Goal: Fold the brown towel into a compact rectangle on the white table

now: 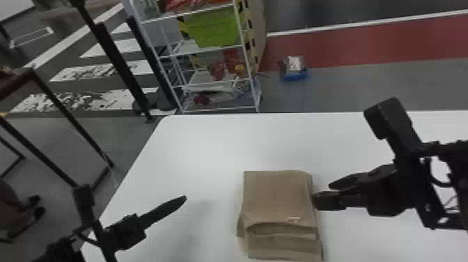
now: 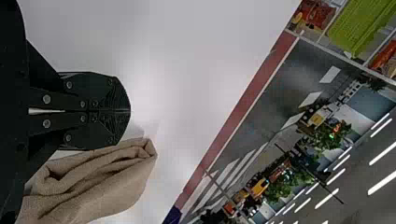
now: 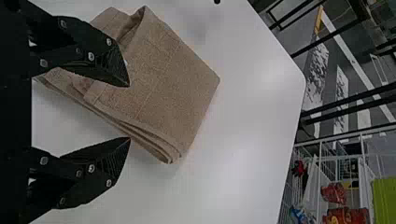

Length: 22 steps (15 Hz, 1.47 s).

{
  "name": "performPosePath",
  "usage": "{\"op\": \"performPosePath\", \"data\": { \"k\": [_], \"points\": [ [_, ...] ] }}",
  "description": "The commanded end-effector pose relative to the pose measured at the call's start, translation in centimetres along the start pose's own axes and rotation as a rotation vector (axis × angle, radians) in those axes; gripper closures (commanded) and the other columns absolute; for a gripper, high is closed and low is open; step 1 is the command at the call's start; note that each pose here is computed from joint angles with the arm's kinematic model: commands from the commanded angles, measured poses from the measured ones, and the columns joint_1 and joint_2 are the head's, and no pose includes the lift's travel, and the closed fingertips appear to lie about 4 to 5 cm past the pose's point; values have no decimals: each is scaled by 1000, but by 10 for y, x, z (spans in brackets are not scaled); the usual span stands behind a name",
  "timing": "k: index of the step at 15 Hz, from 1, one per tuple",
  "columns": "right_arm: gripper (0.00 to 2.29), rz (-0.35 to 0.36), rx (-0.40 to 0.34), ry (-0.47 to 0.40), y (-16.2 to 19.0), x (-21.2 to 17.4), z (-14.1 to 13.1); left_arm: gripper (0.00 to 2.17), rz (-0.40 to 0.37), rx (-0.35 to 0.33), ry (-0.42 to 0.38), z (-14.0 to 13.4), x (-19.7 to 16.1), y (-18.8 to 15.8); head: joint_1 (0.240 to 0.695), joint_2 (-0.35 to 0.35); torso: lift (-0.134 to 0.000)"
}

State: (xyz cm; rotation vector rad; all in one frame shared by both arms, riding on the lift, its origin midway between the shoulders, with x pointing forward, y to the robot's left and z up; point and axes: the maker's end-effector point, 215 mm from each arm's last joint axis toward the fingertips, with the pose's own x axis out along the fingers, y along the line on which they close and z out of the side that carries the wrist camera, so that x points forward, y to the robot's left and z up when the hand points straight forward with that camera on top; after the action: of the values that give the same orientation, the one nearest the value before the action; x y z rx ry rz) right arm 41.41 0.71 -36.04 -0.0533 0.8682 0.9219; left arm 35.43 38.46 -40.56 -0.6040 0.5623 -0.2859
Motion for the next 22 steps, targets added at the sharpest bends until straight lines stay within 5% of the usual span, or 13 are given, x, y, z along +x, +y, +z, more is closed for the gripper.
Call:
{"op": "performPosePath", "data": {
  "k": [1,9,22],
  "points": [
    [211,-4,-67,57,16,7,-4,1909,9,-1,10,-4,-2,1,695,350,-124],
    [221,-13,-248,189,52,26,-42,1909,34,-14,28,-13,-1,10,695,350,-124],
    [262,-3,-667,61,77,44,-13,1909,44,-26,41,-17,3,11,695,350,-124]
  ]
}}
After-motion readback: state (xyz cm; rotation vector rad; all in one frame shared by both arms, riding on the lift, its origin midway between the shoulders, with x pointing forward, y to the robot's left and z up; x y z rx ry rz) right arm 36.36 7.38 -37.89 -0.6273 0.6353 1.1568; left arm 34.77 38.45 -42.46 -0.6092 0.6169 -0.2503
